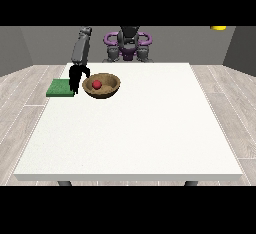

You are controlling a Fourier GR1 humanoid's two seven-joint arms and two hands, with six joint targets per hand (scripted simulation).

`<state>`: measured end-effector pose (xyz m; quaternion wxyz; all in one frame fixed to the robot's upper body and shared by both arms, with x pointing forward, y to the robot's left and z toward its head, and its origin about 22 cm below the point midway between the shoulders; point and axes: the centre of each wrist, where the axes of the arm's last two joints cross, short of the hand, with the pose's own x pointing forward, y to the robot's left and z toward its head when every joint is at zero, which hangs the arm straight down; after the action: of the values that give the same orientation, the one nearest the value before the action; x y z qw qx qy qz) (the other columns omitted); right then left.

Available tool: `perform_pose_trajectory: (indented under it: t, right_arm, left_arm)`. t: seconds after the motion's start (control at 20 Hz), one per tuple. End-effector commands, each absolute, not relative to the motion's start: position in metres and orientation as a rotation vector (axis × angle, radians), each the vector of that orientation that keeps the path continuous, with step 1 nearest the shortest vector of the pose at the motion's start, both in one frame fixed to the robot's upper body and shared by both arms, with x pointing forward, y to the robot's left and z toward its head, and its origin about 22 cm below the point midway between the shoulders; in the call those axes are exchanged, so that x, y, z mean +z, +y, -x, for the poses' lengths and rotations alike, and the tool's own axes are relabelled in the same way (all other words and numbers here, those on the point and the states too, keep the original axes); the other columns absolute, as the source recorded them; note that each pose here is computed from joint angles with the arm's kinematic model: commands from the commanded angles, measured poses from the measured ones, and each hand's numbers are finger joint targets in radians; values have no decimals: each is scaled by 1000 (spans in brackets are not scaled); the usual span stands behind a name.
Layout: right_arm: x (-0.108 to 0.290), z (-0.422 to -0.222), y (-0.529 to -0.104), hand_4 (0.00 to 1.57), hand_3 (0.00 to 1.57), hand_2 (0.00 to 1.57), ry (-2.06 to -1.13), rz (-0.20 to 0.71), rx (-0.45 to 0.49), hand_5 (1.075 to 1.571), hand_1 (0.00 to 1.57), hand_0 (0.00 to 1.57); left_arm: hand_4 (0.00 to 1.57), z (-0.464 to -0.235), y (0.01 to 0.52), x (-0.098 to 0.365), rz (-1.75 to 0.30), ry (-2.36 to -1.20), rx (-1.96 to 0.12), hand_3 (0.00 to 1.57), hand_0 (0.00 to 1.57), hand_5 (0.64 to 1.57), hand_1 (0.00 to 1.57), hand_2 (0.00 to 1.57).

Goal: Pick the cup and pour the ball into the bowl, then pick the bowl and place it on the pad

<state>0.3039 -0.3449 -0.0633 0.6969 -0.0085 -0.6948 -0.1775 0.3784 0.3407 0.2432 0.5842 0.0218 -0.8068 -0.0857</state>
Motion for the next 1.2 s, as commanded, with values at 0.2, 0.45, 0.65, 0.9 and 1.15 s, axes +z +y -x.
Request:
perform_pose_trajectory:
  t: [0.2, 0.45, 0.65, 0.9, 1.15]
  right_arm:
    - [-68, -322, -329, 498, 0, 0, -1593, 25, -387, 1551, 0, 0]
    - [-66, -312, -358, 449, 0, 0, -1658, 11, -403, 1546, 0, 0]
    - [-64, -331, -312, 444, 0, 0, -1634, 4, -400, 1547, 0, 0]
    - [-49, -348, -300, 477, 0, 0, -1620, -21, -369, 1547, 0, 0]
    - [-100, -284, -350, 844, 785, 1571, -1356, 275, -418, 1487, 1571, 1571]
  left_arm:
    - [1016, -360, 367, 260, -85, -1941, -190, 0, 0, 1536, 0, 0]
    - [1018, -347, 385, 279, -73, -2025, -196, 0, 0, 1540, 0, 0]
    - [1024, -354, 367, 278, -56, -1992, -194, 0, 0, 1536, 0, 0]
    - [1023, -344, 404, 280, -107, -1991, -155, 0, 0, 1540, 0, 0]
    - [1018, -339, 397, 277, -45, -2018, -209, 0, 0, 1536, 0, 0]
